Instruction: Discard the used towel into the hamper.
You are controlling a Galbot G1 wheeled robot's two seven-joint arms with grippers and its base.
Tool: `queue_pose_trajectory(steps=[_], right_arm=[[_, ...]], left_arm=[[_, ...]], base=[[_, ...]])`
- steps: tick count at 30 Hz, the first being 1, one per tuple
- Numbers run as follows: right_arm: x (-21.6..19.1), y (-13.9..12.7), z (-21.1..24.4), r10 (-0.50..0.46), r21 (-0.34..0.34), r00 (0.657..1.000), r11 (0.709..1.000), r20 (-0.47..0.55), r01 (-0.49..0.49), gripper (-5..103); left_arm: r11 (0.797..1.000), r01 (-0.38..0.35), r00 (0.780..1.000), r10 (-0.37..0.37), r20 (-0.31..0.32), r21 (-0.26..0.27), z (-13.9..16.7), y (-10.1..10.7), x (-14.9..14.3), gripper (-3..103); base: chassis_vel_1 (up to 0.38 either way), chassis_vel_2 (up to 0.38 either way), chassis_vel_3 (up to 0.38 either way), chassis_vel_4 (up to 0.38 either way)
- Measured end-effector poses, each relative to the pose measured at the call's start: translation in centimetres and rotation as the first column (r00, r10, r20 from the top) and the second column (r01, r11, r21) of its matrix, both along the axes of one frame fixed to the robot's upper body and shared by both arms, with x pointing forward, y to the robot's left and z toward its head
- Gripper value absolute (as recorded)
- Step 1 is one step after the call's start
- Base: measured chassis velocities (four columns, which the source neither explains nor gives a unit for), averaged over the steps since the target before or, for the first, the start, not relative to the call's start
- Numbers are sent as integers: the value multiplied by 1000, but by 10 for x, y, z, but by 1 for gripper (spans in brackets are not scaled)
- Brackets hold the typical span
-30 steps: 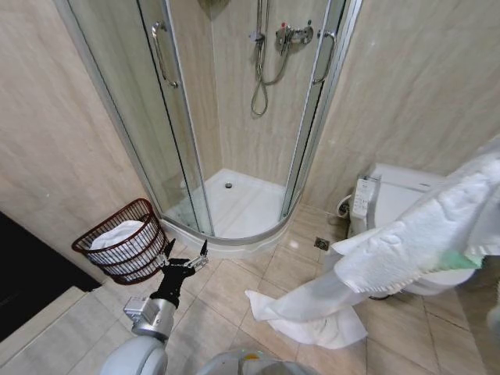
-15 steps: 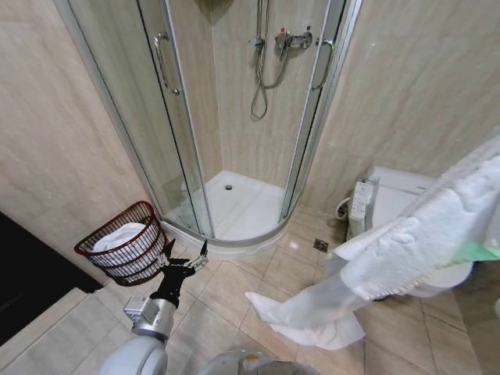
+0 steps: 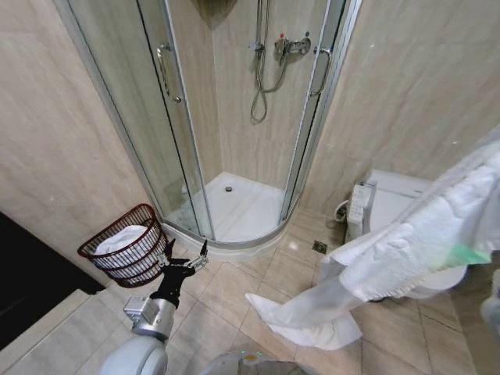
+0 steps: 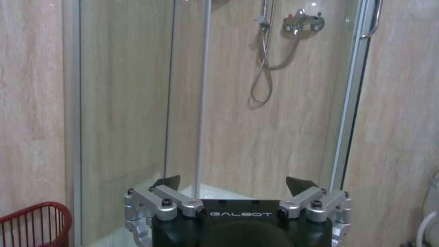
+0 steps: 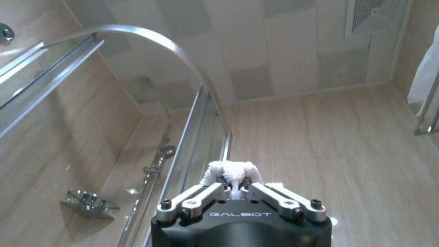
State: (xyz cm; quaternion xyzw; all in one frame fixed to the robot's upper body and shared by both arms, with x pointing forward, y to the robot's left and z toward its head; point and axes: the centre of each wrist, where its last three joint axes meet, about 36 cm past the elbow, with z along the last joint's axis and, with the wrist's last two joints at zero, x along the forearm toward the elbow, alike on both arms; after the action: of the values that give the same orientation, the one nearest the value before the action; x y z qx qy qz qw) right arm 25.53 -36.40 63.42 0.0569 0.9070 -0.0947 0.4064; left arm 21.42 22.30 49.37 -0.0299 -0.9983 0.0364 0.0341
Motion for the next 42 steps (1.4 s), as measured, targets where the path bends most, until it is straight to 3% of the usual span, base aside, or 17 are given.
queue_pose_trajectory(steps=[18,42], right_arm=[[1,8,-15,3,3,999,1000,-32,-3,2],[2,-2,12,6,-68,999,998,50,-3,2]], left_arm=[[1000,0,1000,0,0,0,0,0,0,100],[1000,0,1000,0,0,0,0,0,0,100]], base=[[0,0,0,0],[0,0,0,0]])
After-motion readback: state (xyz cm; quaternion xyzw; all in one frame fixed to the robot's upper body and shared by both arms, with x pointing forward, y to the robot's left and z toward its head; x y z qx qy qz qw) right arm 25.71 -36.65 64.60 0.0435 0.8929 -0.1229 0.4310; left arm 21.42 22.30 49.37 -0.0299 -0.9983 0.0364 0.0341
